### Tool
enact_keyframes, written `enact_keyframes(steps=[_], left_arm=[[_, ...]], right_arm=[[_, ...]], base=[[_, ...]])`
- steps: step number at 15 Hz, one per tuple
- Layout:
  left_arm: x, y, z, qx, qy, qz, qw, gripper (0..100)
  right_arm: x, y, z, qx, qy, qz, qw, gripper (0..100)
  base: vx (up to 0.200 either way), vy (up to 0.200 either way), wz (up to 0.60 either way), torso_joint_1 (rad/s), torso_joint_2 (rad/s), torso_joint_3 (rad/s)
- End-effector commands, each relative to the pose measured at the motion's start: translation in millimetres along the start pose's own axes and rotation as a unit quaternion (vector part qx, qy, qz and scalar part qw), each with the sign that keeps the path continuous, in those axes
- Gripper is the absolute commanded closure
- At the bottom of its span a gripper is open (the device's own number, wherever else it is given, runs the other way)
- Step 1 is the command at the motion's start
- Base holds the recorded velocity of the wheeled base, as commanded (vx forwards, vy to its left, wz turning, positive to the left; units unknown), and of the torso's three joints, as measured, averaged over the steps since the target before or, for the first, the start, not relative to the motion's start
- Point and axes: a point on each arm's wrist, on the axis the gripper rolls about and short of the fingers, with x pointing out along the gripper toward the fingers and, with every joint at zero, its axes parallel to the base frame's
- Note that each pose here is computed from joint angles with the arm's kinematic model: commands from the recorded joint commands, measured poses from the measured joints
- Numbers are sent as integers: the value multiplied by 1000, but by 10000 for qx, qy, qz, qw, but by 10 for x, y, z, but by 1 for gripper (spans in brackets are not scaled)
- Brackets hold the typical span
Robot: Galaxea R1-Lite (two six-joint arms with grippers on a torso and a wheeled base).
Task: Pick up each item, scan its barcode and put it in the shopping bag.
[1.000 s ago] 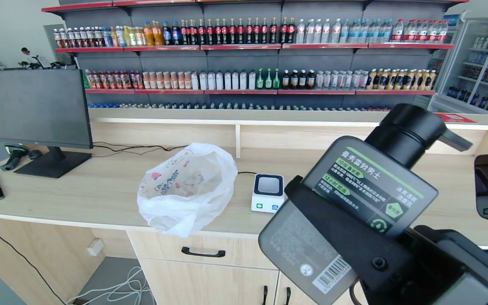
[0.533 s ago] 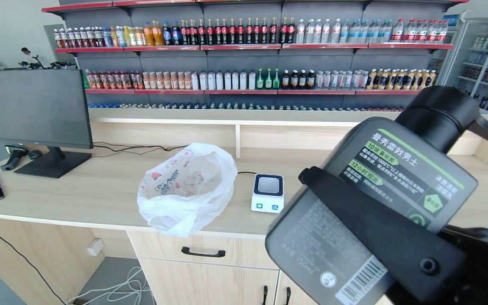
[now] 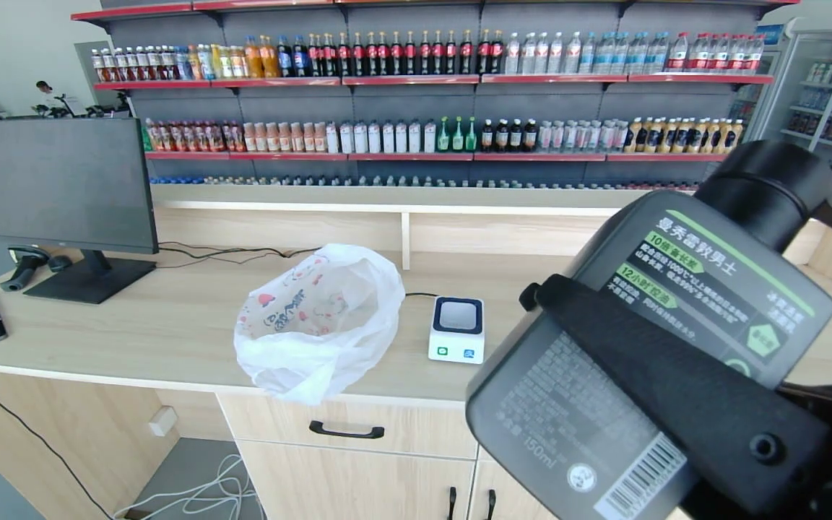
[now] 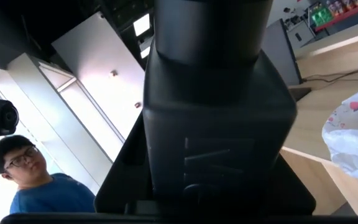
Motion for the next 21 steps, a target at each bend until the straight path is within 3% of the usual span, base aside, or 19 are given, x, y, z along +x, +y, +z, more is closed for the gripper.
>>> enact_keyframes(steps=[1, 4, 7, 10, 18, 21], left_arm=[[0, 0, -1, -2, 3, 2, 10000, 0], [0, 0, -1, -2, 3, 2, 10000, 0], [0, 0, -1, -2, 3, 2, 10000, 0], [0, 0, -1, -2, 3, 2, 10000, 0], [0, 0, -1, -2, 3, 2, 10000, 0], [0, 0, -1, -2, 3, 2, 10000, 0]], right_arm=[[15, -20, -27, -24, 32, -33, 10000, 100], [139, -201, -125, -204, 92, -333, 9992, 100], [262, -706, -47, -901, 12, -1004, 9909, 100], [274, -1085, 65, -1578, 122, -1362, 9780, 100], [327, -1453, -149, -2369, 876, -1410, 9573, 100], [302, -1656, -301, -2744, 1231, -1601, 9402, 100]], base=[[0, 0, 0, 0, 0, 0], [0, 0, 0, 0, 0, 0], [0, 0, 0, 0, 0, 0], [0, 0, 0, 0, 0, 0], [0, 0, 0, 0, 0, 0], [0, 0, 0, 0, 0, 0]])
